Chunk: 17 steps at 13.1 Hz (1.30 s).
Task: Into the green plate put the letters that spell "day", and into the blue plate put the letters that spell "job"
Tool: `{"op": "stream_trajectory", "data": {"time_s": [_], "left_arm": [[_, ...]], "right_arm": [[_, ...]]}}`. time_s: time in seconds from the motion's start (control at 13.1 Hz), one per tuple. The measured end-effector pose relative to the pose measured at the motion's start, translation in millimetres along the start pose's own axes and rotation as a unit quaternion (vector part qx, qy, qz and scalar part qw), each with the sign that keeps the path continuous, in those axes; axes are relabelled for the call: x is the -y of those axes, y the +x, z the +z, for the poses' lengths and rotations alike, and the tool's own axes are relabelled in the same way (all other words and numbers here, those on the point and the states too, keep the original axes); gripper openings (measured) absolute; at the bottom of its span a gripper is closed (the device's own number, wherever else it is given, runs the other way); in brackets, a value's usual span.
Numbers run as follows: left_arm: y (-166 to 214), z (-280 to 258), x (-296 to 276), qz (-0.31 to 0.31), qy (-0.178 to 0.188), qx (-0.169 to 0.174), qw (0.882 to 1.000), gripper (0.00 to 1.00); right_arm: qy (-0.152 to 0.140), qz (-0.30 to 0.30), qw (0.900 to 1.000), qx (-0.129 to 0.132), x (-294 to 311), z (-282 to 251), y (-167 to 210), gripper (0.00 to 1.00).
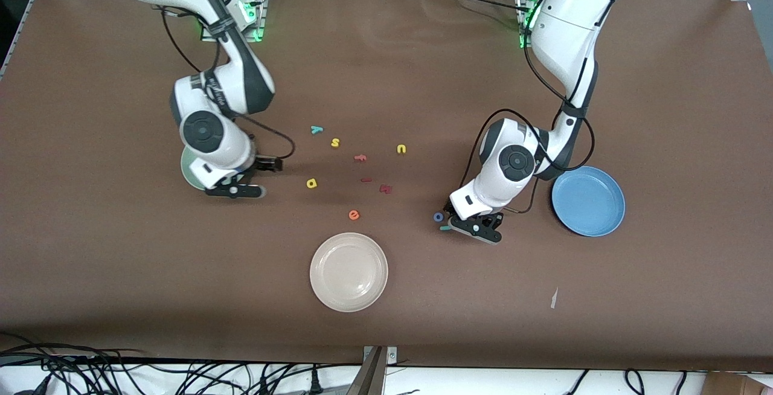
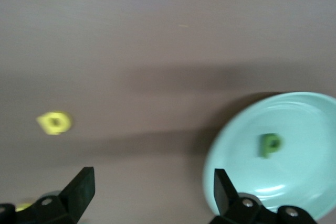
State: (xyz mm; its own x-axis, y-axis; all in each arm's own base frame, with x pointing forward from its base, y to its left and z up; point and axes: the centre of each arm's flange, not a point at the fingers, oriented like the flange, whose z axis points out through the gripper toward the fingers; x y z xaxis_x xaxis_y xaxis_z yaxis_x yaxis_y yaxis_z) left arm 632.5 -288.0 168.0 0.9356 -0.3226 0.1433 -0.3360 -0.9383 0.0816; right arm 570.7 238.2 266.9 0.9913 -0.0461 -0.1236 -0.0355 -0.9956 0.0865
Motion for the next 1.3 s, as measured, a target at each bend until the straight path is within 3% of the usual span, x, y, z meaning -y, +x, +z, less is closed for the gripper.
{"op": "stream_trajectory", "data": {"time_s": [0.15, 0.38, 0.46, 0.84, 0.99, 1.3], "left_arm": [[1, 0, 0, 0.000, 0.001, -0.003, 1.000, 0.74], [3, -2, 0, 0.002, 0.001, -0.007, 1.000, 0.38], [4, -5, -1, 0.003, 0.001, -0.010, 1.000, 0.30], [8, -14, 6, 0.014, 0.013, -0.009, 1.000, 0.29], [10, -47, 32, 0.019, 0.030, 0.015, 0.999, 0.29], [-26, -103, 137, 0.083, 0.042, 0.051, 0.994, 0.29]], "right_arm": [[0.007, -0.001, 1.000, -0.004, 31, 3, 5, 1.00], [0.020, -0.023, 0.999, -0.025, 71, 26, 11, 1.00], [0.026, -0.030, 0.999, -0.033, 82, 42, 11, 1.00], [0.034, -0.042, 0.998, -0.044, 102, 74, 9, 0.94], [0.031, -0.043, 0.998, -0.040, 101, 76, 9, 0.90], [0.021, -0.044, 0.999, -0.024, 99, 82, 4, 0.42]]}}
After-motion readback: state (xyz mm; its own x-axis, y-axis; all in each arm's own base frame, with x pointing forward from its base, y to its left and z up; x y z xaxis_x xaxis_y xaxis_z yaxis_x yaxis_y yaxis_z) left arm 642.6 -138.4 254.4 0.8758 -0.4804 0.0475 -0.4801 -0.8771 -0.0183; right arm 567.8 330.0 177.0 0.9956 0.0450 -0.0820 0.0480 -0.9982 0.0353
